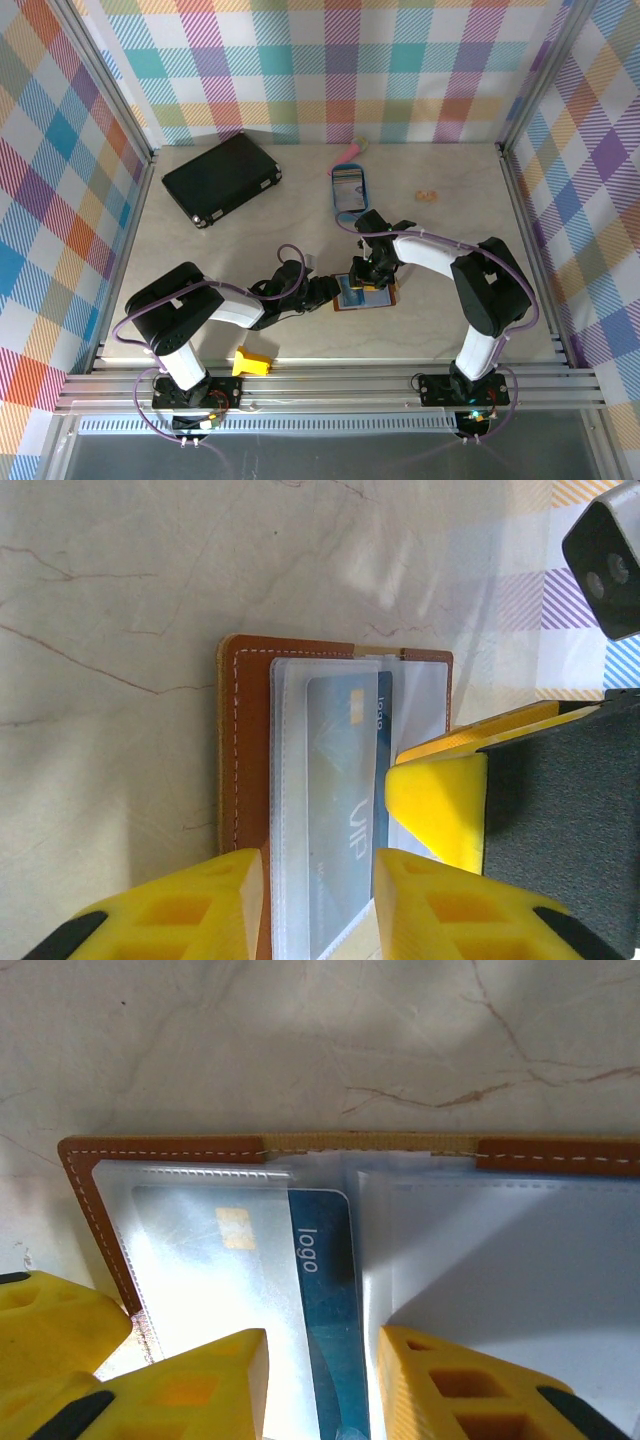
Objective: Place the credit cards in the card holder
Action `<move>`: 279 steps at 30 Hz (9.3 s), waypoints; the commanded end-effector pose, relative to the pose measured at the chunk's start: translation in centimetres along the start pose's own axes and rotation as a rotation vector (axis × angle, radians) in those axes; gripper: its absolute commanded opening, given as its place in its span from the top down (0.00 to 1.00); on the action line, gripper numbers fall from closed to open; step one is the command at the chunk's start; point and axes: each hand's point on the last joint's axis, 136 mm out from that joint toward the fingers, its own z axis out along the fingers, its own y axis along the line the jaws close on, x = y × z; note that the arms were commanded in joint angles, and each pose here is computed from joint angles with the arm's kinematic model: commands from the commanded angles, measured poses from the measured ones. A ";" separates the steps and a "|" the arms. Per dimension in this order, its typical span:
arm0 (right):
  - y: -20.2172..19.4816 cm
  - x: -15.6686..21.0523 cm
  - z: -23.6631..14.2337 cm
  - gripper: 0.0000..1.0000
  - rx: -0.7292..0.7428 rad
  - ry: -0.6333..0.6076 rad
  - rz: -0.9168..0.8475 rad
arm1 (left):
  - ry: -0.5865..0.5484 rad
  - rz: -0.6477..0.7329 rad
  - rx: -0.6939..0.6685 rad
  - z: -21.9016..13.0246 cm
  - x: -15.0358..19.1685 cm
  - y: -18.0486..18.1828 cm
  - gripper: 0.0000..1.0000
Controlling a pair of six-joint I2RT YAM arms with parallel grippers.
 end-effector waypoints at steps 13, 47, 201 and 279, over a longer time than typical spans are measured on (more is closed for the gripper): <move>1.2 0.6 0.9 0.67 -0.041 0.042 -0.004 | -0.003 -0.003 0.018 -0.2 0.4 0.0 0.71; 0.9 0.8 0.8 0.70 -0.033 0.037 0.008 | 0.015 0.056 -0.142 -0.8 0.4 1.8 1.00; 4.8 -0.2 0.6 0.65 -0.127 0.002 -0.030 | -0.001 0.068 -0.154 -0.8 0.0 2.9 1.00; -5.1 0.2 0.5 0.51 0.041 0.040 0.117 | 0.011 0.127 -0.024 -1.3 -0.5 -2.0 0.20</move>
